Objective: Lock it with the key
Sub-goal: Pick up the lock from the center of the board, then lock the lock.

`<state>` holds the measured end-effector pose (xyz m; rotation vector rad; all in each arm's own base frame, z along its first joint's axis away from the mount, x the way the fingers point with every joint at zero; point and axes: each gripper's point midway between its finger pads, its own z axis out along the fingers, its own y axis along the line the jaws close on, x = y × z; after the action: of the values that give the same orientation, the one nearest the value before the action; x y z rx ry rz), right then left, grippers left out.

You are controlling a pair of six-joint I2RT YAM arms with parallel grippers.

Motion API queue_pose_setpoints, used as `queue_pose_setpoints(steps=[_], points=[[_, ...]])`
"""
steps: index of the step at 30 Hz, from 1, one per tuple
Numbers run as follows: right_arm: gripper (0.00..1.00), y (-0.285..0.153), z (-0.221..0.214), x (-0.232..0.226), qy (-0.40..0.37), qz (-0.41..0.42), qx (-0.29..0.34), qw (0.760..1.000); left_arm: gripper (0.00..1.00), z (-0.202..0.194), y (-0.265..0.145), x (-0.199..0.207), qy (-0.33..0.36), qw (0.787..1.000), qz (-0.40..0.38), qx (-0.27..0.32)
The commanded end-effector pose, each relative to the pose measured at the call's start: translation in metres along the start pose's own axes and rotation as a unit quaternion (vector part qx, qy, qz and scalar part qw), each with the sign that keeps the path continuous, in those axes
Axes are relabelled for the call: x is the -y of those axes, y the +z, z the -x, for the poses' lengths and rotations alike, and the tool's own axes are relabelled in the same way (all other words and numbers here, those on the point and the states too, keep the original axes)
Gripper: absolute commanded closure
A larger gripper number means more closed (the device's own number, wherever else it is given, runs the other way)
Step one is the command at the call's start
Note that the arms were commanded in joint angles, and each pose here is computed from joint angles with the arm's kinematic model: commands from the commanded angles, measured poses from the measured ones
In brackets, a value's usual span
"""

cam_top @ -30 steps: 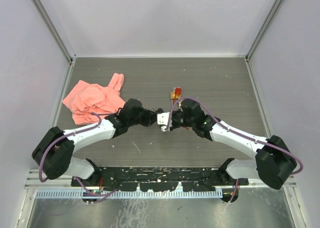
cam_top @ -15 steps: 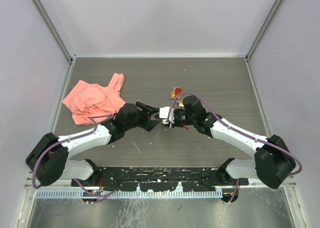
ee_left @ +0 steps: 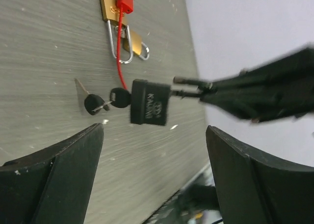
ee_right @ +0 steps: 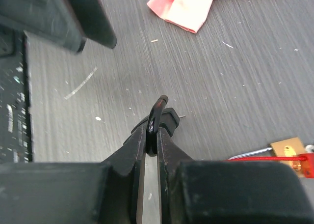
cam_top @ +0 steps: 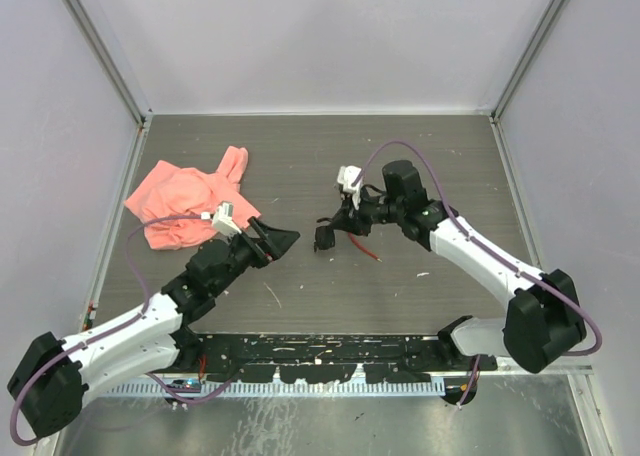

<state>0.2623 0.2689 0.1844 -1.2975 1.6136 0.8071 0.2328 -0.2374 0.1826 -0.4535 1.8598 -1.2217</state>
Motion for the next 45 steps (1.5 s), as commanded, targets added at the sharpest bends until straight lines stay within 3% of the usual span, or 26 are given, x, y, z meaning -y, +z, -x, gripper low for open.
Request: queue_pose_setpoints(steps=[1,5,11,13,18,22,31,34,40,45], points=[[0.99,-0.015,0.06,0.015,0.063,0.021,0.097,0.993,0.13,0.006,-0.007,0.034,0.235,0.964,-0.119,0.024],[0.99,-0.021,0.06,0.02,0.12,0.032,0.11,0.986,0.13,-0.006,-0.013,0.043,0.379,0.91,-0.161,0.052],[0.99,-0.019,0.06,0.018,0.172,0.055,0.119,0.976,0.05,-0.035,-0.014,0.053,0.608,0.763,-0.206,0.08],[0.99,-0.018,0.06,0.017,0.182,0.062,0.121,0.974,0.04,-0.038,-0.007,0.05,0.638,0.741,-0.193,0.081],[0.99,-0.016,0.059,0.017,0.195,0.066,0.122,0.971,0.03,-0.035,0.018,0.045,0.665,0.725,-0.143,0.105],[0.99,-0.015,0.059,0.019,0.208,0.061,0.125,0.968,0.03,-0.041,0.04,0.04,0.697,0.699,-0.089,0.132],[0.99,-0.006,0.048,0.027,0.253,0.046,0.123,0.958,0.01,-0.035,0.094,0.027,0.72,0.661,0.09,0.193],[0.99,-0.004,0.047,0.027,0.26,0.049,0.122,0.957,0.01,-0.036,0.1,0.024,0.717,0.66,0.112,0.194],[0.99,-0.001,0.044,0.027,0.269,0.056,0.116,0.955,0.22,-0.033,0.098,0.02,0.703,0.672,0.122,0.197],[0.99,-0.003,0.046,0.029,0.268,0.053,0.117,0.955,0.27,-0.035,0.089,0.012,0.696,0.685,0.106,0.189]])
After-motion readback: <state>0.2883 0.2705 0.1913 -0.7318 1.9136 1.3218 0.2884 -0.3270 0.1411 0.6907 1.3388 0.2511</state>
